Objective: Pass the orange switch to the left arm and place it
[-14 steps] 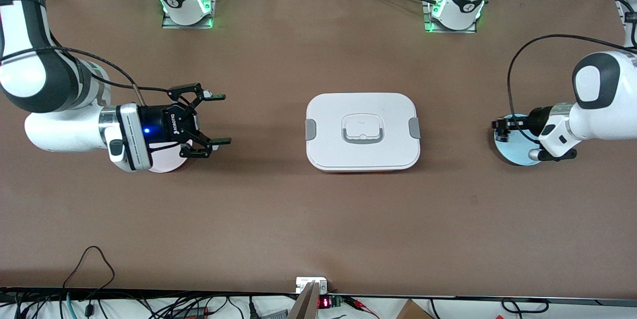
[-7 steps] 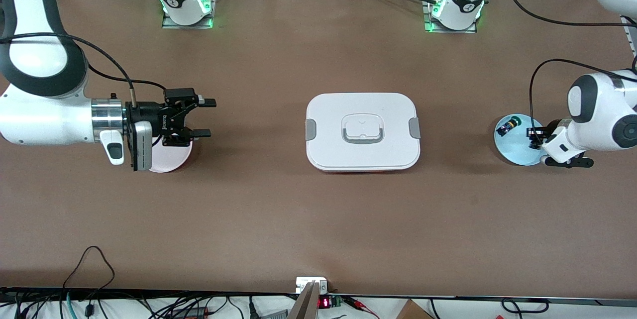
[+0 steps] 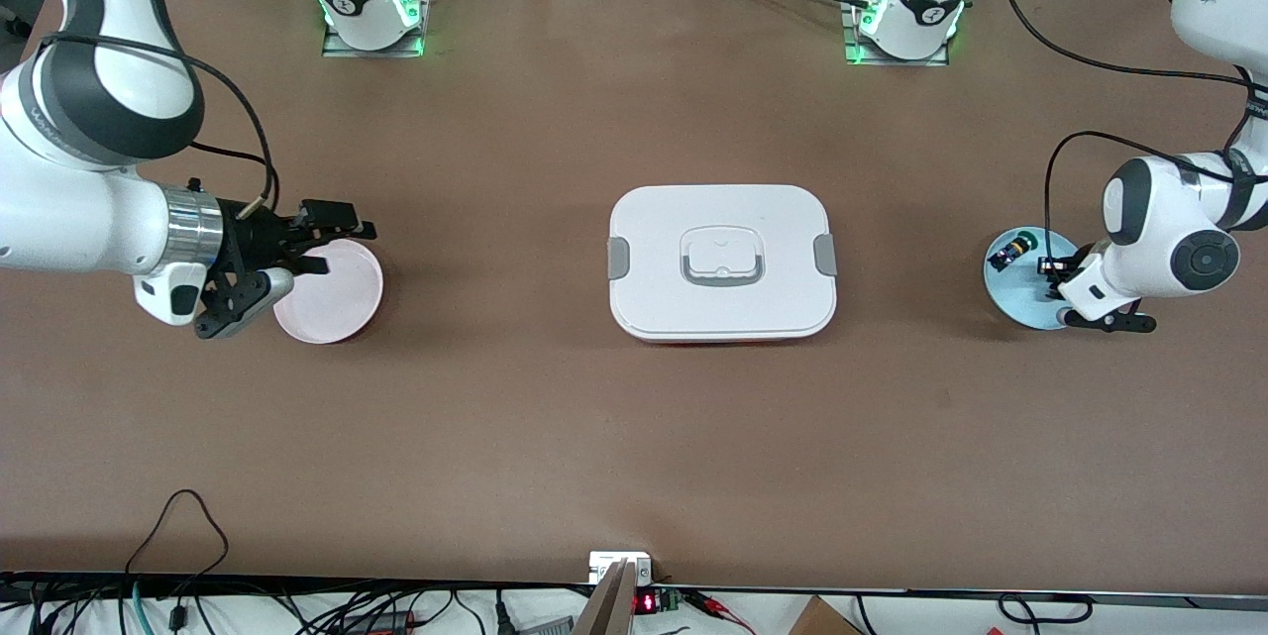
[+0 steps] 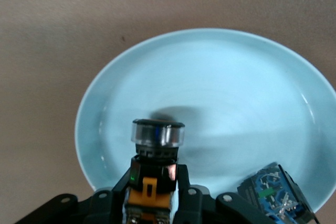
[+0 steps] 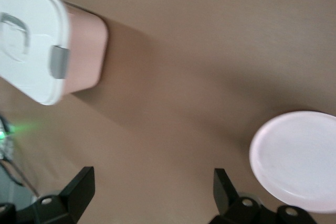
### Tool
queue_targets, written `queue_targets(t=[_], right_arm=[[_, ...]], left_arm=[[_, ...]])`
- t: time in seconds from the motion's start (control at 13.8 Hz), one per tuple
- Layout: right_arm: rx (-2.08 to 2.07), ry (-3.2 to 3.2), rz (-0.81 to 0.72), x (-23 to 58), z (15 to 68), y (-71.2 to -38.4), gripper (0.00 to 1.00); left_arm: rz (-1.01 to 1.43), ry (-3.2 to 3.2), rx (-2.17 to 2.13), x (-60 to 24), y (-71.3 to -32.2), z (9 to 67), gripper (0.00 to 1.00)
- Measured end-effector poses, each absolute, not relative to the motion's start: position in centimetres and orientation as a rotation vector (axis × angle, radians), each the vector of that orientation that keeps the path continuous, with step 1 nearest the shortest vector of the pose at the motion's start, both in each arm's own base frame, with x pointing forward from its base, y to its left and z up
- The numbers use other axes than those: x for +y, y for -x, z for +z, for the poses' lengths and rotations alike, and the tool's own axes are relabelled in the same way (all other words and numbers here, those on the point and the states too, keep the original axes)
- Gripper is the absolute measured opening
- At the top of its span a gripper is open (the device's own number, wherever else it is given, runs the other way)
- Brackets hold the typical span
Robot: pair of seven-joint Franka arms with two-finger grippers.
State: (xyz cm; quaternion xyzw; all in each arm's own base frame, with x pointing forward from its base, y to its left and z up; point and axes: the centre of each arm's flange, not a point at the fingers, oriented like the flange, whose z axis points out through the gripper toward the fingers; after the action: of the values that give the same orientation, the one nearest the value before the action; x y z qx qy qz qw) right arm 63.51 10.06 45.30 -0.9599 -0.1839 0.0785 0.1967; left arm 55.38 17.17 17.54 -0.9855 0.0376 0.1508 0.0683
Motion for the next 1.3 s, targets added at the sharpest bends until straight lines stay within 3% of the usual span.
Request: queue_targets(t=[0.14,0.22,0.43,0.65,0.94,1.3], right_arm=[[-0.42,2.768,0.277,9.2,45.4,-63.2,1.0],[-0.349,2.809,0.319,8.6,45.5,-63.0,1.0],[-0.197,2.97,0.419,6.6,47.3,-62.7,1.0],[-0.14,3.06,0.36,4.5,51.5,-63.0,1.0],[0.074,3.138,0.175,-3.6,54.1,-64.0,1.0],[0.065,3.2,0.117,-3.1,55.6,-63.1,1.0]], left_arm=[[0.443,2.97,0.116,17.1,-55.4,17.5,0.35],[0.439,2.971,0.117,17.1,-55.4,17.4,0.4],[0.402,2.966,0.106,17.7,-55.9,18.3,0.68],[0.345,2.952,0.058,18.0,-58.4,24.7,0.99],[0.165,3.065,-0.041,13.1,-61.6,40.1,1.0],[-0.016,3.129,-0.021,6.1,-58.3,54.4,1.0]])
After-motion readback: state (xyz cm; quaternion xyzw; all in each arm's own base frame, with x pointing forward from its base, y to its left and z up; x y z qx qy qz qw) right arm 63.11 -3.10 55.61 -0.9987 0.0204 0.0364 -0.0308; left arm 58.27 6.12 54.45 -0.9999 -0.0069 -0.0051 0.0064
